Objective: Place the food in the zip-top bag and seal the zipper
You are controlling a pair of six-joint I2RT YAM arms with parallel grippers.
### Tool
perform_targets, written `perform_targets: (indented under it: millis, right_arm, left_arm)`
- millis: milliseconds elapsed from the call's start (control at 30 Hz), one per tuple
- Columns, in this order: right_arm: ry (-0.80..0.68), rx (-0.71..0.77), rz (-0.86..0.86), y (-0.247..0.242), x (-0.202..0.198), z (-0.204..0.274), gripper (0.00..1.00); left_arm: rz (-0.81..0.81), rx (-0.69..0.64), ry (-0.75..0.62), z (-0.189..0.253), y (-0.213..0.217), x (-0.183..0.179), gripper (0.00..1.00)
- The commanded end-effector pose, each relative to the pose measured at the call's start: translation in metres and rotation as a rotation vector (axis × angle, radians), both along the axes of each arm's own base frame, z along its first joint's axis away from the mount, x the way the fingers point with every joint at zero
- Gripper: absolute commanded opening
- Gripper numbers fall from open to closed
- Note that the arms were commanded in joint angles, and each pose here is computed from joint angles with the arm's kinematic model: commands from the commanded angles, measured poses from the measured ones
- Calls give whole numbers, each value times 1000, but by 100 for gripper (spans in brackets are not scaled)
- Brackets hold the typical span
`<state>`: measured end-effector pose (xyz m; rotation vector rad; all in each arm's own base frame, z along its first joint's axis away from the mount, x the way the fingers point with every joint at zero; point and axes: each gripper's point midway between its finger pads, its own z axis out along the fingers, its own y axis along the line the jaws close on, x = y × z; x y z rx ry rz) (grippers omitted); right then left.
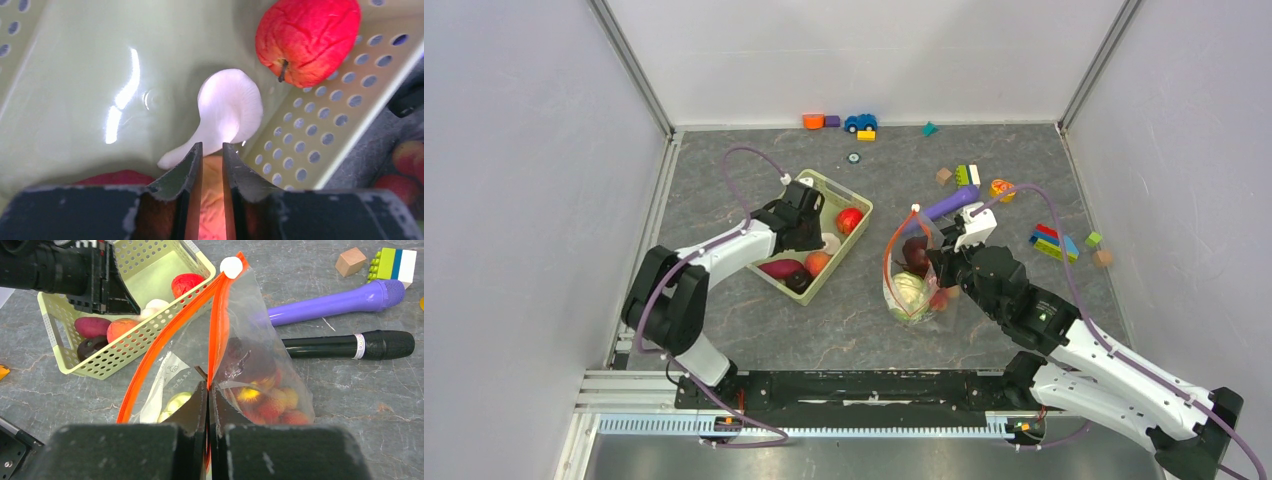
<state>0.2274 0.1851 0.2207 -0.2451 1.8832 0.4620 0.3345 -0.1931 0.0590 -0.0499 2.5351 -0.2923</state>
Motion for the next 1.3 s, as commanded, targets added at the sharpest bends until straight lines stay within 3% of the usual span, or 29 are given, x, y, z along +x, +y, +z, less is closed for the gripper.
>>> perform_targets:
  millis: [0, 100, 333, 433, 667, 1167, 1267]
  right_arm:
    - [-27, 4, -34, -6, 4, 5, 0]
    - [-27, 6, -29, -5, 4, 5, 0]
    - [-22, 5, -30, -5, 5, 4, 0]
    - [-22, 4, -36, -6, 5, 3, 0]
    - [-16, -1, -39, -5, 6, 1, 0]
    - [-19, -9, -64, -9, 9, 0, 0]
    - [-22, -4, -63, -9, 9, 0, 0]
  left_arm:
    - [17, 0, -98, 36, 9, 2, 24]
    - [37, 1, -135, 46, 15, 2, 22]
    - [-71, -21, -88, 45, 8, -18, 52]
    - [-105, -24, -39, 31, 9, -33, 59]
    - [-157, -29, 63, 1, 1, -44, 64]
    - [-176, -45, 138, -24, -14, -37, 63]
    - [-182, -48, 154, -28, -15, -41, 59]
